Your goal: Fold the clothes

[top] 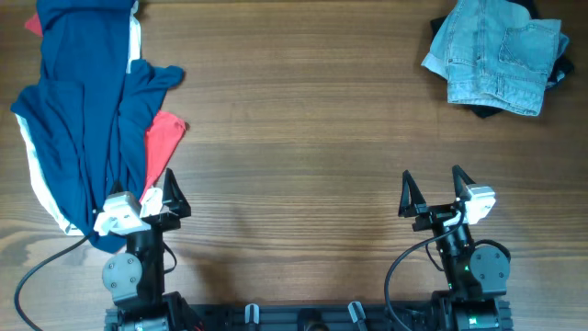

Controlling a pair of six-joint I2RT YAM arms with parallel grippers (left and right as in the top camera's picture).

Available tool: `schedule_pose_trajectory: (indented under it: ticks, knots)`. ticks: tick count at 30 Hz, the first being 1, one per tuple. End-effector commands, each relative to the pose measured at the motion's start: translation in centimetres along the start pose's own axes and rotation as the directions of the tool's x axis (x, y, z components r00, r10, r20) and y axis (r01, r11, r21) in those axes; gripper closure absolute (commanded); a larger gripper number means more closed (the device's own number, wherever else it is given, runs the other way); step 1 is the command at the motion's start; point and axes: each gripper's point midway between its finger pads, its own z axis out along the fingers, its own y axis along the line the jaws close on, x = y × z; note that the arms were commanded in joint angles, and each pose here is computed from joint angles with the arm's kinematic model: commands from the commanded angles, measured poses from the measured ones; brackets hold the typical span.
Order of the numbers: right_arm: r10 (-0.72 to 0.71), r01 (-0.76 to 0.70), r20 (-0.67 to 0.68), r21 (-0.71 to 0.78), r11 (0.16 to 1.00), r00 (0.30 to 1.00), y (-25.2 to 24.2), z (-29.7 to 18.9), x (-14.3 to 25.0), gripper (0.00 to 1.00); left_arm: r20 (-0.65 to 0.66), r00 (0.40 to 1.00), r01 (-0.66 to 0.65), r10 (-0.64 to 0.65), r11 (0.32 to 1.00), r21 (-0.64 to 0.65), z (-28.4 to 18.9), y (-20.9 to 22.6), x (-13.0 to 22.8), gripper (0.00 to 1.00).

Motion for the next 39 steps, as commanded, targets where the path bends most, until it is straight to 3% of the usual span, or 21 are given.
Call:
schedule_pose_trajectory:
  ticks: [1,39]
  knots:
    - [0.009,-0.009,0.014,0.014,1.0,1.0,-0.21,-0.05,-0.27,0.0,-0.011,1.0,-0.015,0.015,1.0,0.009,-0.06,-0.09,0.33,0.0]
    - [0.009,-0.009,0.014,0.014,1.0,1.0,-0.21,-0.05,-0.27,0.0,-0.038,0.999,-0.012,0.012,1.0,-0.015,-0.07,0.38,1.01,0.0]
